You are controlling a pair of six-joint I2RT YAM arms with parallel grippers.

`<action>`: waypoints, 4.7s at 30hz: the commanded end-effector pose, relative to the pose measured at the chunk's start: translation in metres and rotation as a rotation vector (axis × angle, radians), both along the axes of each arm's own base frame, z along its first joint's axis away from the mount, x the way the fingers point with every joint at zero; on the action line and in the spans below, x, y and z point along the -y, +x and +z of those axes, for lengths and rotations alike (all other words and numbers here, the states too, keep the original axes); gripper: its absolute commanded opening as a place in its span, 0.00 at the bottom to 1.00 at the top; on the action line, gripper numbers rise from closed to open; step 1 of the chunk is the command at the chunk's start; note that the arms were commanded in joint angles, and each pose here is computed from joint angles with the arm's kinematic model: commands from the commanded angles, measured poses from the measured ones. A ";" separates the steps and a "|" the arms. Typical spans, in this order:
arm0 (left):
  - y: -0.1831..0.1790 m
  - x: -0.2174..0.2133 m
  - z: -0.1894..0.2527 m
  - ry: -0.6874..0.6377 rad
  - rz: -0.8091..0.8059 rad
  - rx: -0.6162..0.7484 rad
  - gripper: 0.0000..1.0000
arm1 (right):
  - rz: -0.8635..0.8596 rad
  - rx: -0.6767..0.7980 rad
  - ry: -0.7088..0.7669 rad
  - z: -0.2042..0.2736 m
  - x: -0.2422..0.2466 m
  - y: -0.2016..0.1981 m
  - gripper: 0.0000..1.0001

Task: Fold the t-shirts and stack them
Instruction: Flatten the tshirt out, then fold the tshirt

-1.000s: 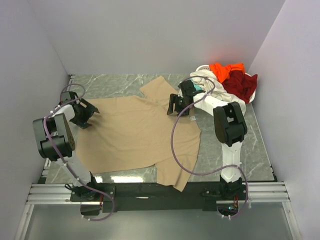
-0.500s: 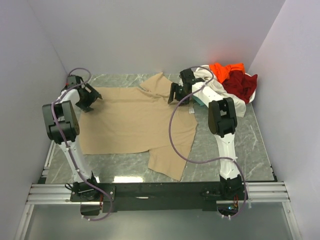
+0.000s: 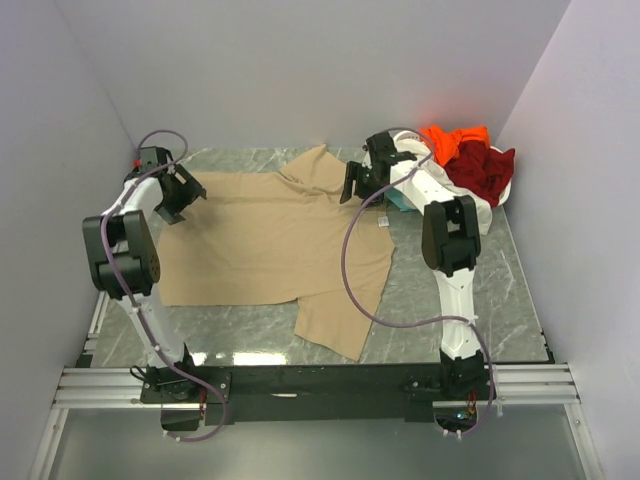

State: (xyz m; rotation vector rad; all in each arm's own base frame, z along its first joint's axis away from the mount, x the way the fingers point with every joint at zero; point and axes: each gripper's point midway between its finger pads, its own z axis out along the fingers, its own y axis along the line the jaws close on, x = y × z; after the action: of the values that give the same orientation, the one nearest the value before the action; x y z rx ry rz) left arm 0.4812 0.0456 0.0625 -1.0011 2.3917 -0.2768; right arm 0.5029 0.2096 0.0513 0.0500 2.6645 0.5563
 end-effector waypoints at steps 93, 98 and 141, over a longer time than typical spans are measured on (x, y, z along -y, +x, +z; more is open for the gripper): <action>-0.209 -0.109 -0.024 0.287 0.363 -0.195 0.40 | -0.008 -0.039 0.151 0.050 -0.009 -0.062 0.73; -0.211 -0.112 -0.025 0.307 0.375 -0.210 0.38 | -0.009 -0.040 0.152 0.049 -0.009 -0.064 0.73; -0.208 -0.108 -0.009 0.322 0.295 -0.158 0.01 | 0.167 -0.087 -0.127 0.025 0.017 -0.242 0.71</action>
State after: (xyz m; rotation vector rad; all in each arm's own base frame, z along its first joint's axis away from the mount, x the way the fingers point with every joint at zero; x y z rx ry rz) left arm 0.2736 0.1545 0.0389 -1.2936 2.2954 0.3075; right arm 0.2909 0.2041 0.0800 -0.1543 2.7738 0.5225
